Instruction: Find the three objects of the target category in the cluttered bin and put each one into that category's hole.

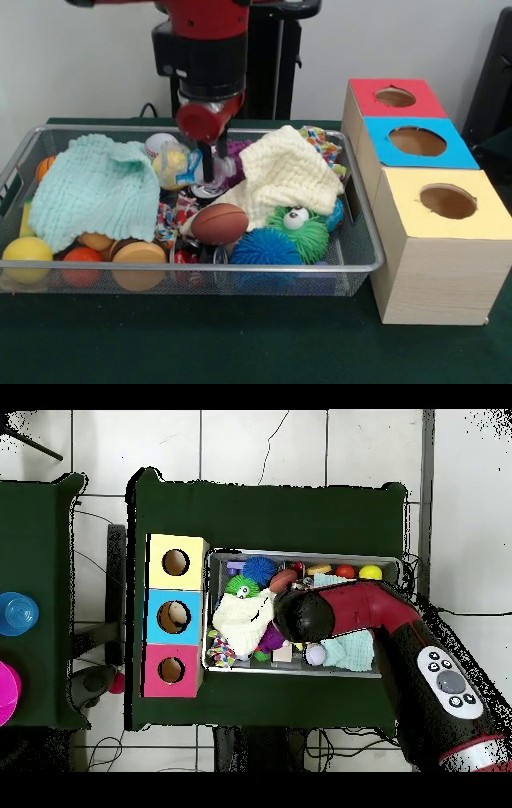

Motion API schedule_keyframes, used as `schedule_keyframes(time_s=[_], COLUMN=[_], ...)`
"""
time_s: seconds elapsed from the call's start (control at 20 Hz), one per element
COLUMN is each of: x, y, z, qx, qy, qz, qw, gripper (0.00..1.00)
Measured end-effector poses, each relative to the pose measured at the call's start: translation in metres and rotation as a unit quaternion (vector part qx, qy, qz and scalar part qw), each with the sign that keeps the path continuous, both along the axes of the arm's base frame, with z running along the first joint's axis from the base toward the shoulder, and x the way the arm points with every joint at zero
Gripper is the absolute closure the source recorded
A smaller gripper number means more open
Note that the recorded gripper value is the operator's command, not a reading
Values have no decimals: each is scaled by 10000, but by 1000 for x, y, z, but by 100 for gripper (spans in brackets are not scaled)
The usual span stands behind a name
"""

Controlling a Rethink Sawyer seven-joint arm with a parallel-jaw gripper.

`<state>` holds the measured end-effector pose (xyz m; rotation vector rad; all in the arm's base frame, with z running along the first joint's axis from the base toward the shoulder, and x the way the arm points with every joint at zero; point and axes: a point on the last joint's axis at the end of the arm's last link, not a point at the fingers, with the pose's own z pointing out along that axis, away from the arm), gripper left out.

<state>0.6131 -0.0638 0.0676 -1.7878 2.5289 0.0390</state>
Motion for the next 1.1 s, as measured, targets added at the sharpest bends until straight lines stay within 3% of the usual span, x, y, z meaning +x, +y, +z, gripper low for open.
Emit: schedule_keyframes(time_s=[0.35,0.65,0.75,0.85,0.95,1.1], x=[10,16,17,18,14,10], y=[-10,-9,-5,1,15,25], z=[56,75,80,85,89,91], qx=[19,185,353,597,967,1177], qy=[342,395,435,528,732,883], qz=[-454,-698,-838,-1015,-1258,-1383], qw=[9984,9966,9949,9916,9846,9794], gripper=[100,100,100,100,100,100])
